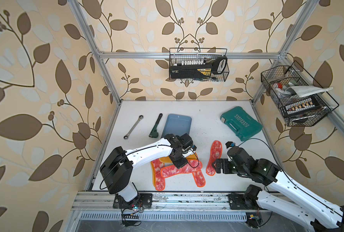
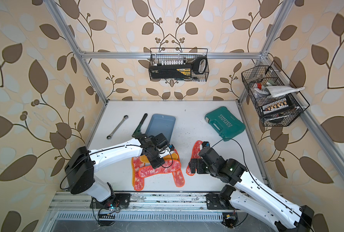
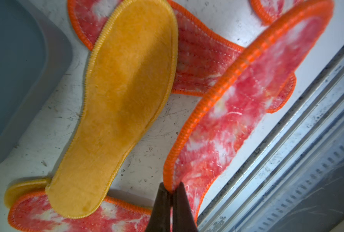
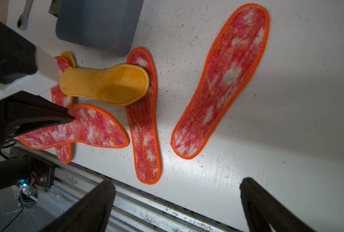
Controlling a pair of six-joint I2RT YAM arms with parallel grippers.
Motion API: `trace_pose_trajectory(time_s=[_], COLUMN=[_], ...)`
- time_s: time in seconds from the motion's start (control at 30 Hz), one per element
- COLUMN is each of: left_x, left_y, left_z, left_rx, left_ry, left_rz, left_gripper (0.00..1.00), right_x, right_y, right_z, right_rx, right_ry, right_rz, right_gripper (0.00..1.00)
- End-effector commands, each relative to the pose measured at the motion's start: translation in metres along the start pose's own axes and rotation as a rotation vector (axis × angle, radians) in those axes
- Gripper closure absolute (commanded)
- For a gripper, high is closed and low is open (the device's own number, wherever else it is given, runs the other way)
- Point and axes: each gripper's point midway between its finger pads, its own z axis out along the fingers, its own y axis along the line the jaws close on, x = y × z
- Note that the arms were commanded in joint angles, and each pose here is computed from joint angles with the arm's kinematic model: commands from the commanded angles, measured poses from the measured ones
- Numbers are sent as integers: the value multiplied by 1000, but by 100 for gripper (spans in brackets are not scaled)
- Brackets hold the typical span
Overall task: Put the insoles into the storage box
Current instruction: Pick up the insole from the center of the board.
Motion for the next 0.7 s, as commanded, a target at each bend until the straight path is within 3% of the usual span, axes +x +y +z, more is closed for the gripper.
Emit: trace_pose_trajectory(time_s=[0.0,0.3,0.43,0.67], left_x=[-11,-39,-42,-40], left_y=[2,50,56,55], left_z=[-34,-92,-95,-94], left_rx=[-27,-187,-137,-12], left_ry=[-99,-480,-603,-713], left_rz=[-127,-695,-921,-1137], left_gripper=[100,100,100,100], right_x=[-19,-48,-62,-86], right_y=[16,67,89,125], right_z=[-12,-11,-3,12], right_rx=[-71,-311,-421,-537], right_ry=[-74,-162,-194,-236], right_rz=[37,120,190,218], right_gripper=[1,2,4,11])
